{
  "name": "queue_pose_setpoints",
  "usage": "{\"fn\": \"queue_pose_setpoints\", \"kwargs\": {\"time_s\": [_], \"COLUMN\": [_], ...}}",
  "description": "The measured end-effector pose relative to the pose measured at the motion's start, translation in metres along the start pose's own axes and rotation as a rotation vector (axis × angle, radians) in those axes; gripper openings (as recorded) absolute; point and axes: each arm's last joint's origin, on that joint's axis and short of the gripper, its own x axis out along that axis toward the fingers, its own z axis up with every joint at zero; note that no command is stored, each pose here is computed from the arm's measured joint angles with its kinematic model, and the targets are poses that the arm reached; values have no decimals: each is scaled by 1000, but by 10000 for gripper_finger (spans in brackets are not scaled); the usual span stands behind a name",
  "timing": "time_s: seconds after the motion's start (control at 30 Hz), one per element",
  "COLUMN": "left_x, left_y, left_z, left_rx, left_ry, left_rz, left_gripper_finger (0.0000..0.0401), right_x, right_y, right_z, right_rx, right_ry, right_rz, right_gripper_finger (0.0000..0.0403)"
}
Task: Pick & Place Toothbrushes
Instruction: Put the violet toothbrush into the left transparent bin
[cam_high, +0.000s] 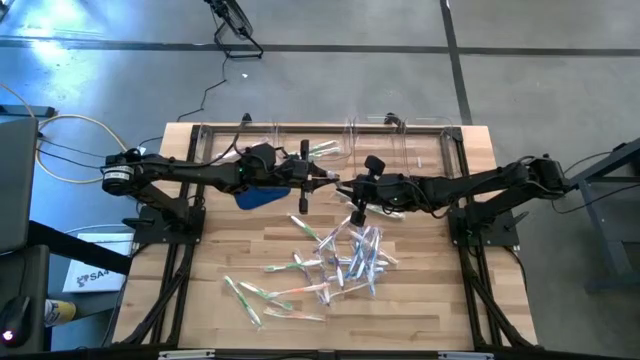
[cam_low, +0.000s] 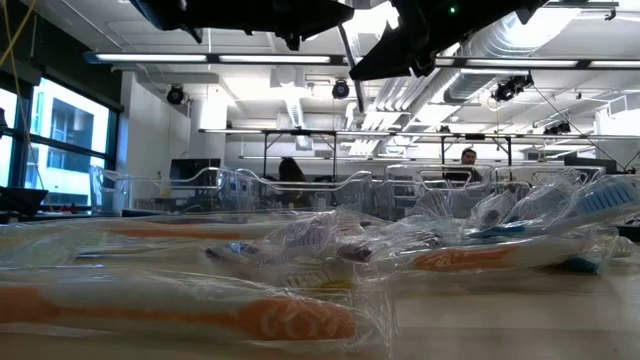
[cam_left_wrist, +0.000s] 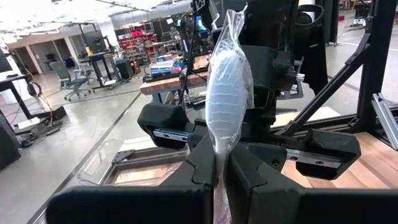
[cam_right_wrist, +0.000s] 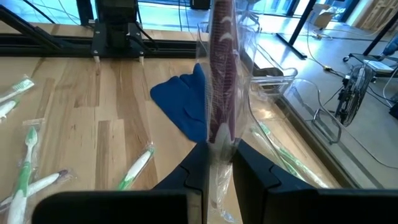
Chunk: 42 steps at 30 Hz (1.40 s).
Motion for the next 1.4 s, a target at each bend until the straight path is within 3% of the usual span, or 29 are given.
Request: {"fn": "queue_pose_setpoints", "kwargs": {"time_s": [0.5, 0.87, 1.1, 1.4], "left_x": [0, 0, -4, -14], "left_y": [0, 0, 15, 30], "left_z": [0, -1, -6, -2], "left_rx": [2, 28, -4, 29], "left_ry": [0, 5, 45, 65], "left_rz": [-3, 1, 10, 44], "left_gripper_finger": [10, 10, 10, 10], "right_x": [0, -1, -7, -33], "right_y": [0, 0, 1, 1], "right_z": [0, 1, 5, 3], "right_rx": [3, 1, -17, -68], "right_ry": [1, -2, -22, 62], "right_rz": [3, -10, -15, -160], "right_gripper_finger": [54, 112, 167, 222]}}
